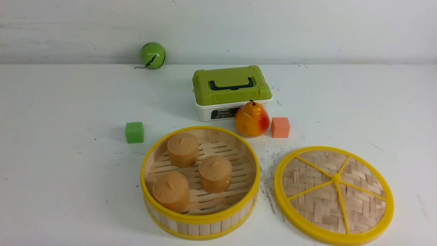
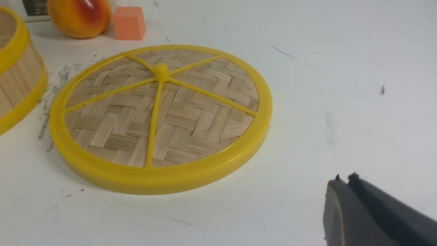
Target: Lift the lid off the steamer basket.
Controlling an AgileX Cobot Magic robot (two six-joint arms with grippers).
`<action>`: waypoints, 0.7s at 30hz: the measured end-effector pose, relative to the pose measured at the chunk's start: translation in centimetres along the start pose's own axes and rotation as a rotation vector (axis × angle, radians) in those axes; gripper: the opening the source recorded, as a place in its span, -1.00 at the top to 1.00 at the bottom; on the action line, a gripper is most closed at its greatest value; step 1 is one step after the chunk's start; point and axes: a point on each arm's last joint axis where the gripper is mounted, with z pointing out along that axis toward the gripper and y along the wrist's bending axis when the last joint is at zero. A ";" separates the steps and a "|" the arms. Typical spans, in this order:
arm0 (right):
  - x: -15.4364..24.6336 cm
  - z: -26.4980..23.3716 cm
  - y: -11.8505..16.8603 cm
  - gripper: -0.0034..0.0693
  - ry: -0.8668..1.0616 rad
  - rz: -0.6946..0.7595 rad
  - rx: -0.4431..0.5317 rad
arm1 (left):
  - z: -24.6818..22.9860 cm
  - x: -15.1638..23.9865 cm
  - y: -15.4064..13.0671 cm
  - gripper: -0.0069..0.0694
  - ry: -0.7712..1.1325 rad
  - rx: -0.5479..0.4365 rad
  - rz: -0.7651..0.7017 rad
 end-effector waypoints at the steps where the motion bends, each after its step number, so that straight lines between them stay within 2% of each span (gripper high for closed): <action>1: 0.0 0.0 0.0 0.86 0.000 0.000 0.000 | 0.0 0.0 0.0 0.19 0.000 0.000 0.000; 21: 0.0 0.0 0.0 0.83 0.000 -0.002 0.001 | 0.0 0.0 0.0 0.19 0.000 0.000 0.000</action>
